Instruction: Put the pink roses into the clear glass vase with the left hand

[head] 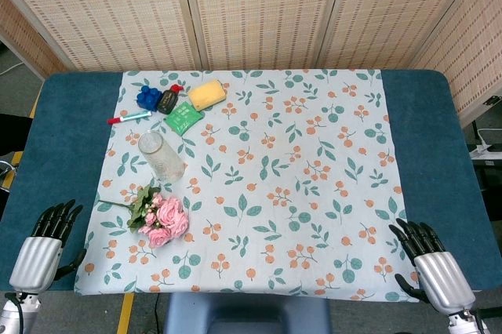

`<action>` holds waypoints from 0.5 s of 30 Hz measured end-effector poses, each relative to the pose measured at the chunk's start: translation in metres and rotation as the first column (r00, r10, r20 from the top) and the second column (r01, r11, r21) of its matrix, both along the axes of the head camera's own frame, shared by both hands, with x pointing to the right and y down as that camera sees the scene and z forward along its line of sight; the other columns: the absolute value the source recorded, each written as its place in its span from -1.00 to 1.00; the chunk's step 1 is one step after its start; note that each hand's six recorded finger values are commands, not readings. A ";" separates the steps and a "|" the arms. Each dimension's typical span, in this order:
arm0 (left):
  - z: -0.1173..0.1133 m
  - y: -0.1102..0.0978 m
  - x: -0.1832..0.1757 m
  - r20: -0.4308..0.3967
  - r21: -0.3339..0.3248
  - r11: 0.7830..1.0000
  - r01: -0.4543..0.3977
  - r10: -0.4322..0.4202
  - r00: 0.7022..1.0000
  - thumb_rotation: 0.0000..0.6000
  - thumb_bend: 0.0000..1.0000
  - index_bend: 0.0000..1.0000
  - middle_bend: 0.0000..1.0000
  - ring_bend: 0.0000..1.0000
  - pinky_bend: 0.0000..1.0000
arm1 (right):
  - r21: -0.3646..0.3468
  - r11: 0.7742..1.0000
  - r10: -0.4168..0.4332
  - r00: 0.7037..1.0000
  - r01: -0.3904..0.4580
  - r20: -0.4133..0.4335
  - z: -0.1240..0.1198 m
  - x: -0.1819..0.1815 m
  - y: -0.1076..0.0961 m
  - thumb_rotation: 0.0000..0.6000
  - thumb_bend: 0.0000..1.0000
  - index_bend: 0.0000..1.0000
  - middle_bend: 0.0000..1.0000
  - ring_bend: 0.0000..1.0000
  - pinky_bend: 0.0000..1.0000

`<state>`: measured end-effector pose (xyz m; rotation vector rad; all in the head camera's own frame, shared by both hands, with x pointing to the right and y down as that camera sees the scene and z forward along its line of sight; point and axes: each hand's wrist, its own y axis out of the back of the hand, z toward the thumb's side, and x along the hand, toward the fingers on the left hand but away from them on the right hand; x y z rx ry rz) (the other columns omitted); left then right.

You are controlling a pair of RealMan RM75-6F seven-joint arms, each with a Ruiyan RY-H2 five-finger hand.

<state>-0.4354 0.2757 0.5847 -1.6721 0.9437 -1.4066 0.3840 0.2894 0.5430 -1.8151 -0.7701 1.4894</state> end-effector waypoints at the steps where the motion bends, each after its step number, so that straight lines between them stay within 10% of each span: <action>1: 0.000 0.000 0.001 -0.003 -0.001 1.000 -0.002 0.002 1.000 1.00 -0.36 -1.00 -1.00 -1.00 -0.80 | -0.002 1.000 -0.001 1.000 0.001 0.000 0.001 0.000 0.000 1.00 -0.57 -1.00 -1.00 -1.00 -1.00; 15: 0.037 -0.018 0.042 -0.210 -0.169 0.984 -0.052 0.016 0.978 1.00 -0.37 -1.00 -1.00 -1.00 -0.74 | -0.007 1.000 0.010 1.000 -0.010 -0.010 0.004 0.002 -0.002 1.00 -0.57 -1.00 -1.00 -1.00 -1.00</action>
